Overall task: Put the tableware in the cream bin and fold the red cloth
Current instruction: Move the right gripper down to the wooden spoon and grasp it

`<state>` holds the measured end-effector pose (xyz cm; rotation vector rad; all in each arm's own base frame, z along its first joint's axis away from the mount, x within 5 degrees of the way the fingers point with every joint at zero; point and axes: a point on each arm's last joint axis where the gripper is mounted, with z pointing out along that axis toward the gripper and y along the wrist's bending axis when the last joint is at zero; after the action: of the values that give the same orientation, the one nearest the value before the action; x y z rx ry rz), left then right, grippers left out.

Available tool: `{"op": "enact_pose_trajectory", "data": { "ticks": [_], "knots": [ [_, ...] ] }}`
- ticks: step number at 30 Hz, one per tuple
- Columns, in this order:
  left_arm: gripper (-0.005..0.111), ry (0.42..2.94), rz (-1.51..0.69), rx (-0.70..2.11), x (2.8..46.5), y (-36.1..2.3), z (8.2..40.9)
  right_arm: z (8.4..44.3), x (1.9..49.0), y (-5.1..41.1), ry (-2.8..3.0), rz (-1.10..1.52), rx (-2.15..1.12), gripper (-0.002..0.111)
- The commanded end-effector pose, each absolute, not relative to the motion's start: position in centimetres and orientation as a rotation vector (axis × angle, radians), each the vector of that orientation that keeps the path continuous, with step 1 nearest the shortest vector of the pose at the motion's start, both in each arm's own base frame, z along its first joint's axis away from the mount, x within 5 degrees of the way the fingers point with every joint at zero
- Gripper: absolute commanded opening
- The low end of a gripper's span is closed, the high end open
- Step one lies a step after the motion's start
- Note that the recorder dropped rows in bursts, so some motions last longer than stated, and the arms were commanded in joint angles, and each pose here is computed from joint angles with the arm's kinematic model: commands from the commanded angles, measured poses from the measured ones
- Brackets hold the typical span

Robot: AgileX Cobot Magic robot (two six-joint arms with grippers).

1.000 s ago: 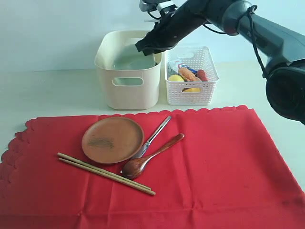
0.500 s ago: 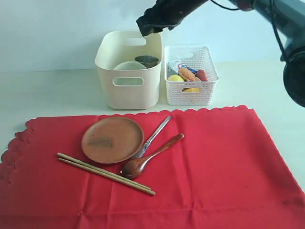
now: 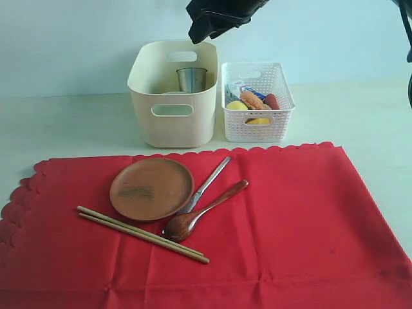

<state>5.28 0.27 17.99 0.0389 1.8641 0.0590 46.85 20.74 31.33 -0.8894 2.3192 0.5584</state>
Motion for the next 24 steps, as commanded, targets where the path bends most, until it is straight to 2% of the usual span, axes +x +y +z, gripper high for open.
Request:
{"op": "enact_pose_trajectory", "data": {
  "ticks": [1, 7, 16, 24],
  "knots": [
    [0.094, 1.851, 0.062, 0.039, 5.3, 0.3, 18.0, 32.1, 46.4, 20.7, 2.334, 0.590, -0.839, 0.044],
    [0.094, 1.851, 0.062, 0.039, 5.3, 0.3, 18.0, 31.7, 44.7, 20.3, 2.387, 0.589, -0.904, 0.044],
    [0.094, 1.851, 0.062, 0.039, 5.3, 0.3, 18.0, 31.1, 39.7, 18.8, 2.406, 0.608, -1.140, 0.041],
    [0.094, 1.851, 0.062, 0.039, 5.3, 0.3, 18.0, 28.0, 35.8, 17.6, 2.434, 0.647, -1.349, 0.041]
  ]
}}
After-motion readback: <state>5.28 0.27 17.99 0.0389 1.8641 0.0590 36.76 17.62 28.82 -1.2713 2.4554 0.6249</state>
